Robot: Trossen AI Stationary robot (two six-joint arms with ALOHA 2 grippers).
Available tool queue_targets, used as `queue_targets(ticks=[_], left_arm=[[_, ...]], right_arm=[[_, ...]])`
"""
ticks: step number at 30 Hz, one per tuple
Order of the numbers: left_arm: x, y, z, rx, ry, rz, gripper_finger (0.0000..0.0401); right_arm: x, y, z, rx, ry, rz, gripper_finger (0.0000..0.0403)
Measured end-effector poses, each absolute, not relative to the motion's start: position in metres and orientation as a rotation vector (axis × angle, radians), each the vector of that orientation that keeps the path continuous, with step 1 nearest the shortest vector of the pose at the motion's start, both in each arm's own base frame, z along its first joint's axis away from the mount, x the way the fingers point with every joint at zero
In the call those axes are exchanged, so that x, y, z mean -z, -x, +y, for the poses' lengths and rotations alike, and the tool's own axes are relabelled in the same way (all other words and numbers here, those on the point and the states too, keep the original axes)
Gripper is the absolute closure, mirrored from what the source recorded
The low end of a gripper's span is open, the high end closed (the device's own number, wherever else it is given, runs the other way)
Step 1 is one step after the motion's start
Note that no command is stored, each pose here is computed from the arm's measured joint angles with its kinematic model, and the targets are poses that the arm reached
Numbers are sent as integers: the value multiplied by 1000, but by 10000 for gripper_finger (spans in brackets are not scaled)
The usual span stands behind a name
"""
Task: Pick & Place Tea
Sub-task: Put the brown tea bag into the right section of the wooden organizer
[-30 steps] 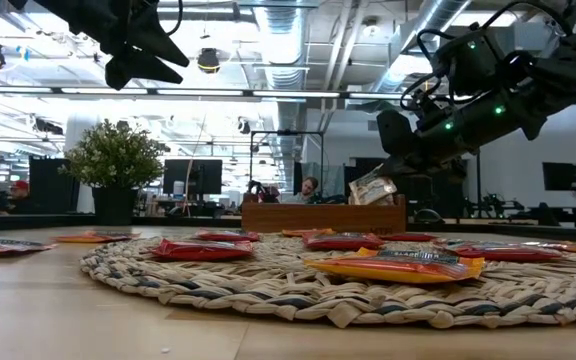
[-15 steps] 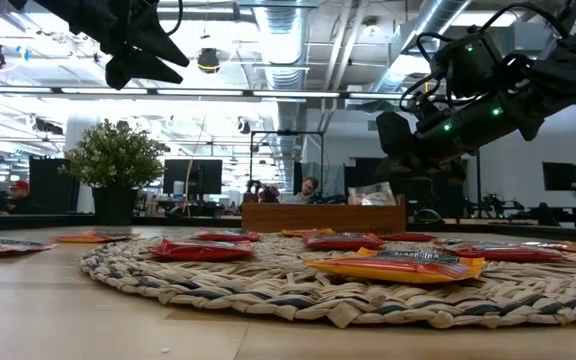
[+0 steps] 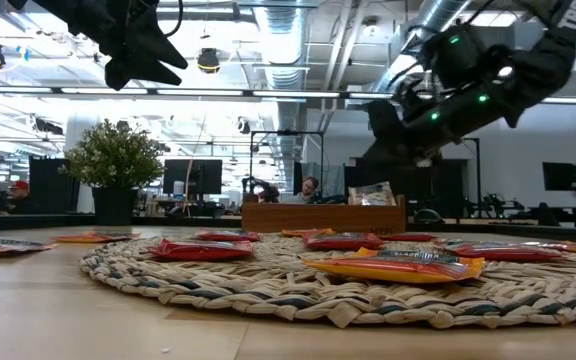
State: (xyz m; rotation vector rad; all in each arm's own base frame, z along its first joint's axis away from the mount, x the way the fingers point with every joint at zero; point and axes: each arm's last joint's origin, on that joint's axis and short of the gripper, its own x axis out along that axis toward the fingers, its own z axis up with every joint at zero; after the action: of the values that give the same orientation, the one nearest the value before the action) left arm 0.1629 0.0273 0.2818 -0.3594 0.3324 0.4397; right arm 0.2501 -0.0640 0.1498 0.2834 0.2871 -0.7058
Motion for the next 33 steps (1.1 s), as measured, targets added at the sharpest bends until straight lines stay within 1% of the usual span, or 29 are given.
queue_targets(ticks=[4, 12, 24, 28, 33], left_arm=[[-282, -163, 27, -440, 358, 334, 224], [-282, -163, 27, -436, 360, 335, 224], [-282, -163, 27, -437, 358, 335, 224], [-282, -163, 27, -437, 359, 334, 224], [-282, -163, 27, -437, 359, 334, 224]], right_arm=[[-143, -258, -71, 676, -326, 434, 317], [-137, -257, -71, 697, -316, 518, 317], [-146, -258, -57, 638, -303, 499, 317], [-147, -256, -55, 618, -309, 522, 317], [-139, -253, -53, 587, -345, 608, 317]])
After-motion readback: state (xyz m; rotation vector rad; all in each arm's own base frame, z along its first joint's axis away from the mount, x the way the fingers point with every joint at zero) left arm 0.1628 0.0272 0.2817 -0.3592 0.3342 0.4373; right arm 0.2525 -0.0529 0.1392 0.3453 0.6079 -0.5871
